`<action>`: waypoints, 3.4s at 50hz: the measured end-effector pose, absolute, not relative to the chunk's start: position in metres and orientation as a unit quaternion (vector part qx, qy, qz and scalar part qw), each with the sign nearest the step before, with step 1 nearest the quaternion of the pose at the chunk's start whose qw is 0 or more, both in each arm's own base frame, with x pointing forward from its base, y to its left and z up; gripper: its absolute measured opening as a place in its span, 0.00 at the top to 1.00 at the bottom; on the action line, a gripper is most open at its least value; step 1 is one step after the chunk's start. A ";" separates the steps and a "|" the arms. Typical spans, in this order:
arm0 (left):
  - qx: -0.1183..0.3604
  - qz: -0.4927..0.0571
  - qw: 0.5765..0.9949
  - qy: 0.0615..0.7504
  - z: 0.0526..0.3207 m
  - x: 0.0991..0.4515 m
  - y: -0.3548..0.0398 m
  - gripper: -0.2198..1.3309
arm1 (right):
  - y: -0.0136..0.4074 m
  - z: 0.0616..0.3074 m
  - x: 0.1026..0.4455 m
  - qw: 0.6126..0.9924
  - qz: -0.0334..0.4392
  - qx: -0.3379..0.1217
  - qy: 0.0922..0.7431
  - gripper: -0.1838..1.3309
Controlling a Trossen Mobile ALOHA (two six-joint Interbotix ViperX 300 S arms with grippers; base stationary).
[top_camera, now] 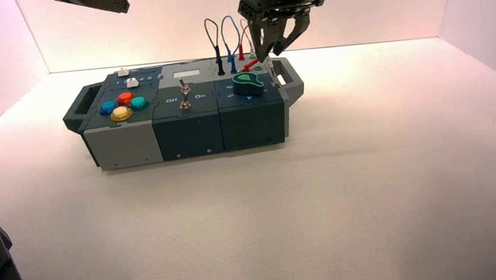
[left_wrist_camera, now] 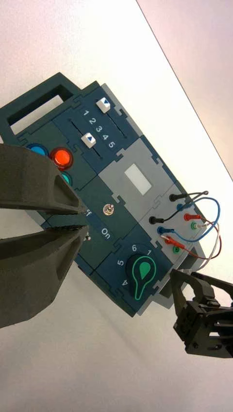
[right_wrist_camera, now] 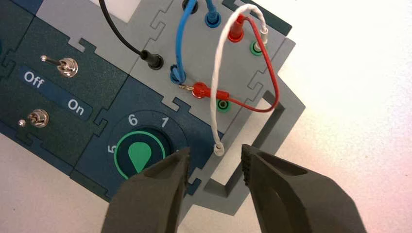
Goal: Insert the white wire.
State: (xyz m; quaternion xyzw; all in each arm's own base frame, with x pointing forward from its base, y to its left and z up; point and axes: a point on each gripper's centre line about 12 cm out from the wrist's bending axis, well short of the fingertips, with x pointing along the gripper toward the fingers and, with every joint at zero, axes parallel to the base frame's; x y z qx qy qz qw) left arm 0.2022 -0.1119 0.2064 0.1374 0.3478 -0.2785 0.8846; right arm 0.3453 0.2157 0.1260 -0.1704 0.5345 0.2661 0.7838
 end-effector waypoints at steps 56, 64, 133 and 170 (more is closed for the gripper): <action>0.139 -0.279 0.884 0.348 0.205 0.200 -0.111 0.68 | 0.218 0.129 0.350 0.805 0.260 -0.152 0.512 0.88; 0.138 -0.279 0.884 0.348 0.205 0.201 -0.111 0.68 | 0.218 0.126 0.351 0.815 0.256 -0.143 0.501 0.88; 0.143 -0.280 0.882 0.351 0.205 0.200 -0.111 0.68 | 0.220 0.112 0.352 0.859 0.248 -0.101 0.436 0.88; 0.142 -0.280 0.882 0.351 0.205 0.200 -0.111 0.68 | 0.221 0.109 0.353 0.861 0.247 -0.099 0.433 0.88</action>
